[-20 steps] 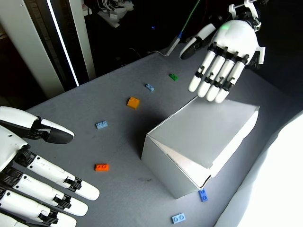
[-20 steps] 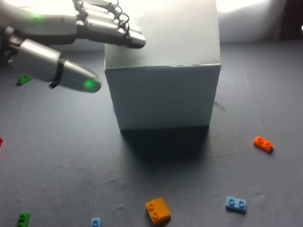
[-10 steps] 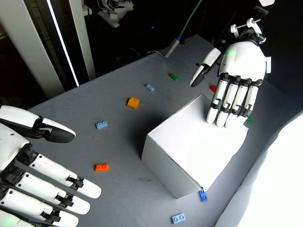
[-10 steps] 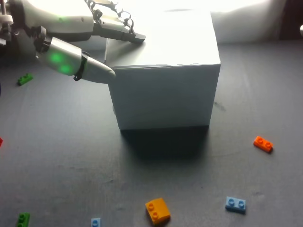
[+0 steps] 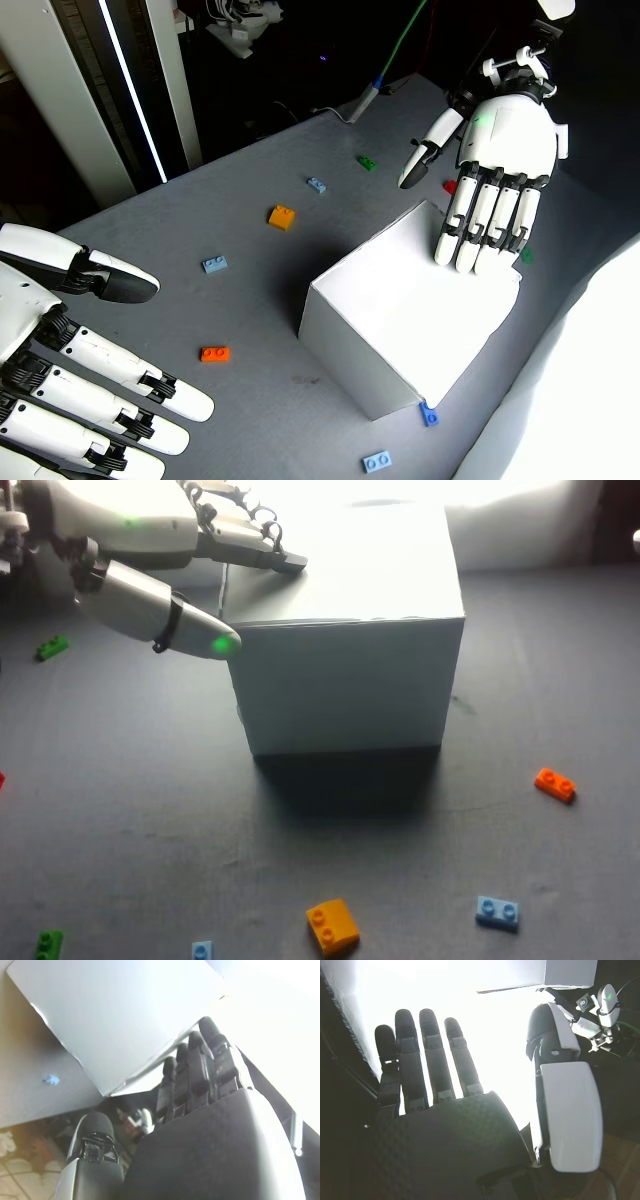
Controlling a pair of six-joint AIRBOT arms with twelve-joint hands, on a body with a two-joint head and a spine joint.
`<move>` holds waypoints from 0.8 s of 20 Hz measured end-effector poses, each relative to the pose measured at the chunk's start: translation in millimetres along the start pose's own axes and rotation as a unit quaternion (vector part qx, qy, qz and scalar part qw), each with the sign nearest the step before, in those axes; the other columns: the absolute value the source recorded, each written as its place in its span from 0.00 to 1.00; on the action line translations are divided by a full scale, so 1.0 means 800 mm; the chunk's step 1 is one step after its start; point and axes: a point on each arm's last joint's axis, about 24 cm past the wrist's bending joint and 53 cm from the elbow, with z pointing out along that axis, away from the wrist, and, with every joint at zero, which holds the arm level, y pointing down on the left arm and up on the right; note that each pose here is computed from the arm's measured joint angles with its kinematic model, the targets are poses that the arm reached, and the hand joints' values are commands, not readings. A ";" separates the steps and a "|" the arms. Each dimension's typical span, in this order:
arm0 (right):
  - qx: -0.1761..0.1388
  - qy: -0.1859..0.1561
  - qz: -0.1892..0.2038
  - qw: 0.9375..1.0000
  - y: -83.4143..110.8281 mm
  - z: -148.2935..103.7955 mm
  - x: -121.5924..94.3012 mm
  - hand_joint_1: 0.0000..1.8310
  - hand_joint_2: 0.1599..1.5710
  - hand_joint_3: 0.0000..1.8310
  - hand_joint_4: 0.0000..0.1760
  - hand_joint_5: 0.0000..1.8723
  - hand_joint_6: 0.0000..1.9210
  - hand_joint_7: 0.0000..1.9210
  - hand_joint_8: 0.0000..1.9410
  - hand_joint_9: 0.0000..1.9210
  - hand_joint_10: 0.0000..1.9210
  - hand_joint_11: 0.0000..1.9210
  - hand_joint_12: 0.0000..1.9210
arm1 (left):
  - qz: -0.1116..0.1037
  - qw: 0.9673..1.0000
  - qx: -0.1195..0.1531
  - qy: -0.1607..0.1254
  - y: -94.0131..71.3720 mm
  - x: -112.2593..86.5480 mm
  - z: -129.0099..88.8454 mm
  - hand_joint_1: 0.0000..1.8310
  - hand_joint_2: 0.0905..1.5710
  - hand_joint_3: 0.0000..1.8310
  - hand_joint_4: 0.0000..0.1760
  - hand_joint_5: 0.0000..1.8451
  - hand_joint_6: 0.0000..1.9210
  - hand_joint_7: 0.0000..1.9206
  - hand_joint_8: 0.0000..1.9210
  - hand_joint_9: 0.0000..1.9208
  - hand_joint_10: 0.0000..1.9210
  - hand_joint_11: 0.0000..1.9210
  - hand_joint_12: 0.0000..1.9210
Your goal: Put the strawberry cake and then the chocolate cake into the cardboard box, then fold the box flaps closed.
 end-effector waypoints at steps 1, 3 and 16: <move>0.000 0.000 0.000 1.000 0.000 0.000 0.000 0.12 0.70 0.00 0.00 0.15 0.00 0.20 0.00 0.23 0.00 0.00 0.56 | 0.003 1.000 0.000 -0.006 0.002 -0.009 -0.004 0.00 0.78 0.00 0.00 0.07 0.00 0.10 0.00 0.11 0.00 0.00 0.41; 0.000 0.000 0.000 1.000 0.000 0.000 0.000 0.12 0.69 0.00 0.00 0.15 0.00 0.20 0.00 0.23 0.00 0.00 0.57 | 0.002 0.999 -0.007 -0.031 0.013 -0.036 -0.019 0.00 0.78 0.00 0.00 0.07 0.00 0.10 0.00 0.11 0.00 0.00 0.41; -0.003 0.015 -0.008 1.000 0.005 -0.001 0.012 0.07 0.75 0.00 0.00 0.56 0.29 0.59 0.30 0.42 0.65 0.22 0.95 | 0.008 0.999 -0.017 0.032 0.049 -0.001 -0.092 0.06 0.85 0.00 0.00 0.53 0.32 0.53 0.51 0.41 0.78 0.20 0.98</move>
